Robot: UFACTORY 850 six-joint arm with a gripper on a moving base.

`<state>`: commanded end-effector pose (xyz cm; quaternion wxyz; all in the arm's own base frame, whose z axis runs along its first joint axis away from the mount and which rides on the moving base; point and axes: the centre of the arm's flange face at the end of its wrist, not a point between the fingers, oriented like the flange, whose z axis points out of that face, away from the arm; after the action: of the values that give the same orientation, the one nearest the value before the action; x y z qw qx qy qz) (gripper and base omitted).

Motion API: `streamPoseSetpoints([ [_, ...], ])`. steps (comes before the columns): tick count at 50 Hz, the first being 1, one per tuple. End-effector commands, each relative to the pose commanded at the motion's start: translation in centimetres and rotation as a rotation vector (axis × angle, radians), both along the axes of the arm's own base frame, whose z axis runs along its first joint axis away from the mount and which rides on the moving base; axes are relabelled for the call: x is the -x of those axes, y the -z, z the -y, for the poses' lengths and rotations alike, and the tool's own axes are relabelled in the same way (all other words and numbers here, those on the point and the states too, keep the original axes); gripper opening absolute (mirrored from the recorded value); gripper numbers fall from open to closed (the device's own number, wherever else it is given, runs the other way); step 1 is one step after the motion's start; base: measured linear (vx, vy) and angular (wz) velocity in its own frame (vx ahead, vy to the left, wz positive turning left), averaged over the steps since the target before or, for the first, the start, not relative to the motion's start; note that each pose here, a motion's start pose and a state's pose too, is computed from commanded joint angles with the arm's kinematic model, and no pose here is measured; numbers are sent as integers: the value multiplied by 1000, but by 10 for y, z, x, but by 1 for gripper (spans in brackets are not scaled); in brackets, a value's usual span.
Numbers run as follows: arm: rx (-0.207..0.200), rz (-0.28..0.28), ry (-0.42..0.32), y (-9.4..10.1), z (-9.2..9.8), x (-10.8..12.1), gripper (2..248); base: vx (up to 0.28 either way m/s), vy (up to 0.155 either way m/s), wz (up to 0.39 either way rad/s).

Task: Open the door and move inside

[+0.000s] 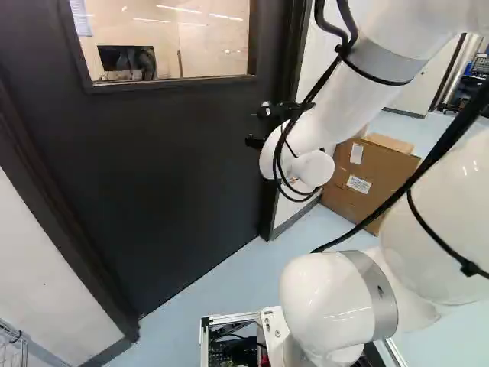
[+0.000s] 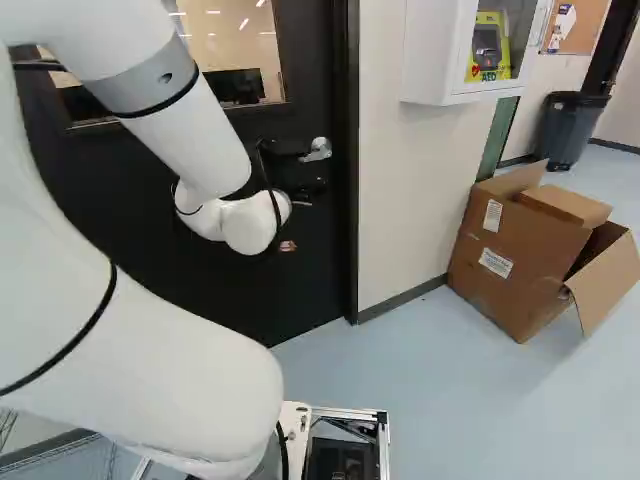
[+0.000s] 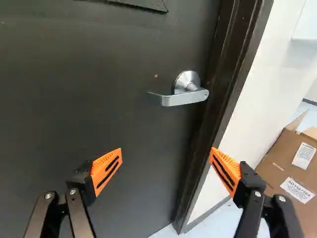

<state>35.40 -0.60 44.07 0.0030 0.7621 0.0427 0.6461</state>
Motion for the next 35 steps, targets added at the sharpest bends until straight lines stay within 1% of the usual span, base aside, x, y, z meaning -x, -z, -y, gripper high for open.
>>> streamPoseSetpoints([
  [15,42,32,-46,-16,3,-15,247,0,0,0],
  [35,120,71,-130,-36,6,-35,247,0,0,0],
])
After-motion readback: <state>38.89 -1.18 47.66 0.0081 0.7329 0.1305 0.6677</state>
